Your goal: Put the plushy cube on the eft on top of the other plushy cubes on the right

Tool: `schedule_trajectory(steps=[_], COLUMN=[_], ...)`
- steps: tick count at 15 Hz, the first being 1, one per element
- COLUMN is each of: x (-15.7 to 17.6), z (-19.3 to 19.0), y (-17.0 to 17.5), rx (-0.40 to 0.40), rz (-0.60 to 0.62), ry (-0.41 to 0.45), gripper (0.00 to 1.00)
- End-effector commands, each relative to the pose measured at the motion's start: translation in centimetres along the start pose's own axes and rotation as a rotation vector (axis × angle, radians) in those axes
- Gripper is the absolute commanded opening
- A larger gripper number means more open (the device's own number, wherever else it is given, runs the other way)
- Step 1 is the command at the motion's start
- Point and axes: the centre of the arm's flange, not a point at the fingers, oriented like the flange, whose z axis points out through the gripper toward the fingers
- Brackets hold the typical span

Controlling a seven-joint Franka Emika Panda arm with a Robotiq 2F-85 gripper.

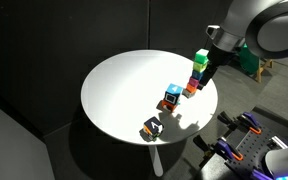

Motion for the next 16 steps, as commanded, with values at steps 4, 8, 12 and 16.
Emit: schedule_trajectory(steps=[4,8,12,16], x=[2.6,3.7,5.4,7.0], z=[4.1,6.3,7.9,10.0], y=[-4.0,-5.3,-6.0,-7.1], rx=[-0.028,-0.011,0.002,-0.016], rz=[0.085,0.127,0.162,0.167], ry=[-0.06,-0.108,-0.145,-0.17], gripper=[1.0,1.0,1.0,1.0])
